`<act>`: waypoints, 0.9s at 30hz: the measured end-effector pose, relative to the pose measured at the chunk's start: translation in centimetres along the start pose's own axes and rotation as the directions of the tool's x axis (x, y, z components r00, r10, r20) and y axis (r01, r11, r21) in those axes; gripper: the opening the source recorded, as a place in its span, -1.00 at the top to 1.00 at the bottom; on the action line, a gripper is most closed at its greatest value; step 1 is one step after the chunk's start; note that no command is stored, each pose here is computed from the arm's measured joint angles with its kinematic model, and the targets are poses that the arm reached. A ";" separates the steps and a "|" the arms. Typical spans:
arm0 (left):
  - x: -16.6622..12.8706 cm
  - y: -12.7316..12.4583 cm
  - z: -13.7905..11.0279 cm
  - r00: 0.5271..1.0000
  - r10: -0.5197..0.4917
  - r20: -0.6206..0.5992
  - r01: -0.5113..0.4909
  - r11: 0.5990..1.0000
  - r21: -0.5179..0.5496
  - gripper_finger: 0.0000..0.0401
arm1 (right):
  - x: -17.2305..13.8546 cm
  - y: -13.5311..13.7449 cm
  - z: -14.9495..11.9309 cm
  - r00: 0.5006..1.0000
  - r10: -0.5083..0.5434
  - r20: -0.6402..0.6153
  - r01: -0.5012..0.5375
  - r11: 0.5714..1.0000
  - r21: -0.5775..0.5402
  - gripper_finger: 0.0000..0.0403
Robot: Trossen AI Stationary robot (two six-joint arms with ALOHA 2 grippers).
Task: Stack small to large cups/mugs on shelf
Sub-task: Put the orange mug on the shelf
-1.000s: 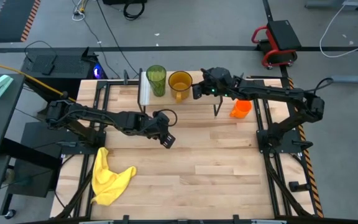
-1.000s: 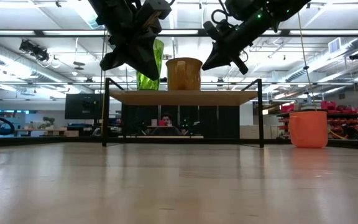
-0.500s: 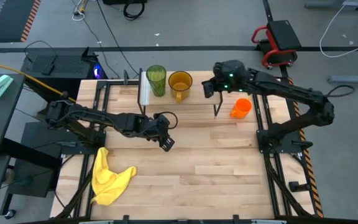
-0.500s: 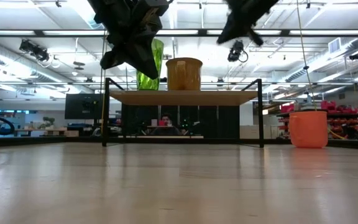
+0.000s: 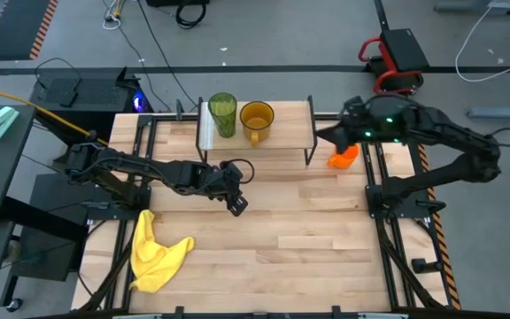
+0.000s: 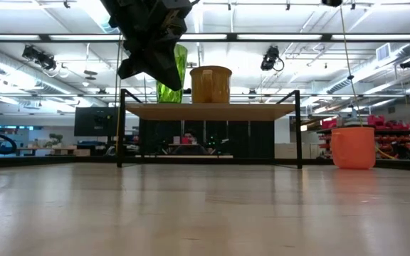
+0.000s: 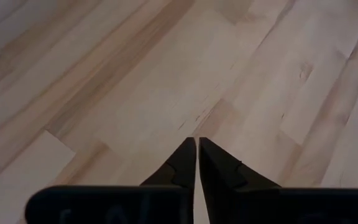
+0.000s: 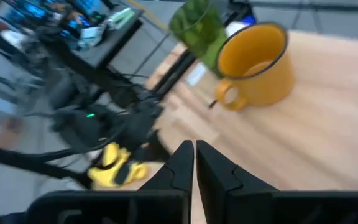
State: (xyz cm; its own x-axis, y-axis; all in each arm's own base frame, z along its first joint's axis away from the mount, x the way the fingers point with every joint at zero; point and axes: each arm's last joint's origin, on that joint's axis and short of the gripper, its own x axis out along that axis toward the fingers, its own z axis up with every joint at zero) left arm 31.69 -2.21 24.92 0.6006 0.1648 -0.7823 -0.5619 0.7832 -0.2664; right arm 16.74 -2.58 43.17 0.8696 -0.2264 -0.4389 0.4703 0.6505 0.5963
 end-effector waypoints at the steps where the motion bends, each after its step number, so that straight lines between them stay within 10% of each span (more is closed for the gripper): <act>1: 0.0 0.0 0.0 1.000 -0.002 0.002 0.002 1.000 0.009 0.88 | -0.5 0.1 -0.2 1.000 0.019 -0.003 -0.019 1.000 0.022 0.87; 16: 0.0 -0.1 0.0 0.999 -0.034 -0.019 0.035 0.998 0.049 0.88 | -4.1 2.3 0.2 0.942 0.311 0.124 -0.312 0.950 -0.006 0.90; 27: -0.1 -0.8 0.9 0.992 -0.106 0.070 0.110 0.992 -0.055 0.92 | -5.7 1.2 0.8 0.940 0.291 0.177 -0.290 0.956 -0.031 0.95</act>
State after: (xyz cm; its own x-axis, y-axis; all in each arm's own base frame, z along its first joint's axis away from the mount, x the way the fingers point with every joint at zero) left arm 32.61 -2.29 25.68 0.6950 0.1219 -0.7086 -0.5225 0.7626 -0.3813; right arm 12.48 -1.07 46.89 0.9811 -0.1518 -0.1203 0.1929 0.7105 0.6768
